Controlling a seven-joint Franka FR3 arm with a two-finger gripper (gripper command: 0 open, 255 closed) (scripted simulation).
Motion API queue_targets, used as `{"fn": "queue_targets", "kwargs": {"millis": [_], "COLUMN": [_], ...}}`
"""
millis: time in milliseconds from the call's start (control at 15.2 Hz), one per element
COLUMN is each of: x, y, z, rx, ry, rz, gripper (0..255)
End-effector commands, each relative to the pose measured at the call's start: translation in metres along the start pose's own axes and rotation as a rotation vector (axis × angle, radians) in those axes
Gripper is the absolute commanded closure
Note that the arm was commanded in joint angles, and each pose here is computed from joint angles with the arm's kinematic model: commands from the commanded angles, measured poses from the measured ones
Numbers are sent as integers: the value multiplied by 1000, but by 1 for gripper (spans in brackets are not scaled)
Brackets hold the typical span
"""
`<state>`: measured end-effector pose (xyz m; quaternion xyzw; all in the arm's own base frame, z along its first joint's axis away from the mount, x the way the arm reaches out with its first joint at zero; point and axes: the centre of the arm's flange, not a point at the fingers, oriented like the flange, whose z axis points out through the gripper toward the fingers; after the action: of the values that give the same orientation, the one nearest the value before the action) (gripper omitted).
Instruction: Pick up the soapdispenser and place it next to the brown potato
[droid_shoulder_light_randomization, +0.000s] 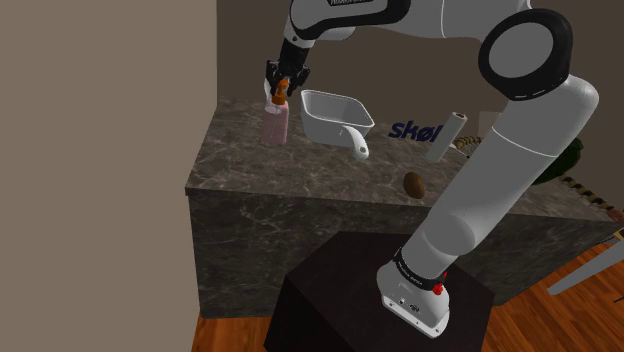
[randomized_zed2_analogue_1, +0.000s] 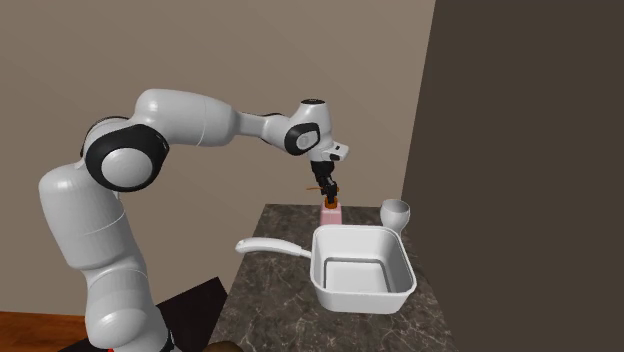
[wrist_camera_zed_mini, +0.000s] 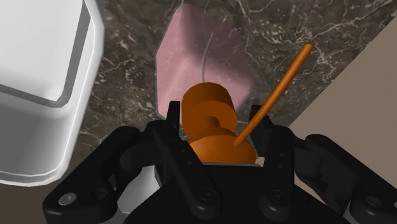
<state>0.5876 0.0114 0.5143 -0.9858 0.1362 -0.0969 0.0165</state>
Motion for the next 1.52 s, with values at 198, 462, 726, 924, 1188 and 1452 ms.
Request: {"fn": "queue_targets", "kwargs": {"millis": [198,462,726,924,1188,1452], "x": [0,1,5,8,12,16], "y": [0,0,-2,-2,-4,-5], "z": [0,-5,-26,-41,-62,-83], "rx": [0,0,0,0,0,0], "ry": [-1,0,0,0,0,0], "rz": [0,0,0,0,0,0], "gripper": [255,255,255,255,255,255]}}
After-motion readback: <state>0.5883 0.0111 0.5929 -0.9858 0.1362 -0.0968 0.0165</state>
